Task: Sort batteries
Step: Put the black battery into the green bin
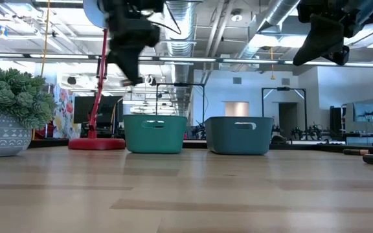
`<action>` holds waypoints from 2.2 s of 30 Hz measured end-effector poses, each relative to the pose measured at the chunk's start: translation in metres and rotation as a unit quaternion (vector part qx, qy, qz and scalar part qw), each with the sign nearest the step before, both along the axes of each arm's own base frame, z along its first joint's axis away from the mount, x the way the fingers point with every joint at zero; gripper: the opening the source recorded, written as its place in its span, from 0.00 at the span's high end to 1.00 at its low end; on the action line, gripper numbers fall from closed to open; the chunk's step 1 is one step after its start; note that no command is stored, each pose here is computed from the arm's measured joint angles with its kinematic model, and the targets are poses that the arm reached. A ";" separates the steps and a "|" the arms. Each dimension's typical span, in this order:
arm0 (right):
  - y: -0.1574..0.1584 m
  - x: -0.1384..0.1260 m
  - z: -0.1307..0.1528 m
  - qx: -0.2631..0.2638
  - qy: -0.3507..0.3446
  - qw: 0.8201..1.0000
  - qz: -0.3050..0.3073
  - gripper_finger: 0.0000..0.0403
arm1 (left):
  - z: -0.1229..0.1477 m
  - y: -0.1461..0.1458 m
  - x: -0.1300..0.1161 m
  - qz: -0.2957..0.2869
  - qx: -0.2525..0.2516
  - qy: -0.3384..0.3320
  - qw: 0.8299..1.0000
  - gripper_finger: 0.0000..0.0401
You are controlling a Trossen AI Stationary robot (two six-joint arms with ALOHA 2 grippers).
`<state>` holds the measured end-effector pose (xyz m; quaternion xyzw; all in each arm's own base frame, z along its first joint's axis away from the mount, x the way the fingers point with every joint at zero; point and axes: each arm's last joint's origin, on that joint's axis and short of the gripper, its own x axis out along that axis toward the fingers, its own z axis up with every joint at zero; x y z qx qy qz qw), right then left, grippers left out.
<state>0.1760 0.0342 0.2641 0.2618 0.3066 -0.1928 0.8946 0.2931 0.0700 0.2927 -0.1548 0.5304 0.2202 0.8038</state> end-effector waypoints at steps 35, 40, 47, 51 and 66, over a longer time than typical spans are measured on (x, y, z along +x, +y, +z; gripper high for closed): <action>-0.010 0.002 0.000 0.057 -0.016 0.995 -0.079 0.99 | -0.102 0.102 0.072 -0.112 -0.053 0.072 0.990 0.56; -0.010 0.002 0.000 0.057 -0.016 0.995 -0.079 0.99 | -0.091 0.103 0.075 -0.122 -0.046 0.069 0.989 0.55; -0.011 0.003 0.001 0.059 -0.024 0.995 -0.081 0.99 | -0.053 0.109 0.086 -0.103 -0.018 0.034 0.994 0.55; -0.011 0.003 0.001 0.058 -0.025 0.995 -0.081 0.99 | -0.025 0.110 0.086 -0.119 -0.001 0.036 0.992 0.55; -0.036 0.004 0.002 0.042 -0.028 0.990 -0.135 0.93 | 0.028 0.053 0.062 -0.209 0.050 -0.135 0.967 0.54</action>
